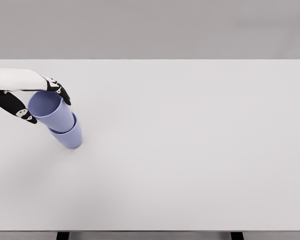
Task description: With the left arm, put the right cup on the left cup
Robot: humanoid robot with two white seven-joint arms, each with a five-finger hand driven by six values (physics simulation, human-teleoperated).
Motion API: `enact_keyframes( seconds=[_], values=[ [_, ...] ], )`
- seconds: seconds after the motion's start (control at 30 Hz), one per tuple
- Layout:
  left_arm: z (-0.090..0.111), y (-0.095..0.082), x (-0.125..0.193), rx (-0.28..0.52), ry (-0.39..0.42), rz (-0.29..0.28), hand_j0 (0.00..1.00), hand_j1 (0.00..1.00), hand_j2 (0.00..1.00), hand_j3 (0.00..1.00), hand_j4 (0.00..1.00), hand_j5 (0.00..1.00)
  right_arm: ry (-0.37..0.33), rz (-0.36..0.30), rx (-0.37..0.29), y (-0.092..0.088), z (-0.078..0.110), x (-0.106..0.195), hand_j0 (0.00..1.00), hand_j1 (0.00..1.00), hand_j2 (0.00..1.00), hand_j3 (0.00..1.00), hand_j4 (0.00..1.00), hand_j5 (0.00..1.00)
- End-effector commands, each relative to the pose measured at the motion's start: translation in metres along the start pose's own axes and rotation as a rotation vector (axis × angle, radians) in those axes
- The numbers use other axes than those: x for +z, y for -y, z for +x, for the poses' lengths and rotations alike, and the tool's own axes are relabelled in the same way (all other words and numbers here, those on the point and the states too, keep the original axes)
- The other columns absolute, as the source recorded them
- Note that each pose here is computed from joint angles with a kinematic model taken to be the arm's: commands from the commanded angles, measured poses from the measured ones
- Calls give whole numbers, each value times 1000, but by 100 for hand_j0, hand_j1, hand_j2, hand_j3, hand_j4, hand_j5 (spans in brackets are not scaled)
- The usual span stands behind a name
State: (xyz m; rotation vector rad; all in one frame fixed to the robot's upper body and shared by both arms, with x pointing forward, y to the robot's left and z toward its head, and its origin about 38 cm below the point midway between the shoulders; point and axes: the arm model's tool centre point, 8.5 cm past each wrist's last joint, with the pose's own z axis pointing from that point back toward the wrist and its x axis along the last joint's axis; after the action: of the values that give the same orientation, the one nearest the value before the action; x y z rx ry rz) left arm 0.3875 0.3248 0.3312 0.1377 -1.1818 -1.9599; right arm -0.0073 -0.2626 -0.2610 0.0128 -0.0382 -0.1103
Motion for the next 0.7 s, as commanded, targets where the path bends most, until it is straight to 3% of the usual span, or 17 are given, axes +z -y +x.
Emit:
enact_keyframes(
  seconds=[0.0,0.67],
  values=[
    [0,-1,1,0,1,4,78,78,78,78,78,78,0,0,0,0,0,0,100,100,100,100,100,100],
    [0,-1,0,-7,-2,1,84,84,84,84,84,84,0,0,0,0,0,0,100,100,100,100,100,100]
  ],
)
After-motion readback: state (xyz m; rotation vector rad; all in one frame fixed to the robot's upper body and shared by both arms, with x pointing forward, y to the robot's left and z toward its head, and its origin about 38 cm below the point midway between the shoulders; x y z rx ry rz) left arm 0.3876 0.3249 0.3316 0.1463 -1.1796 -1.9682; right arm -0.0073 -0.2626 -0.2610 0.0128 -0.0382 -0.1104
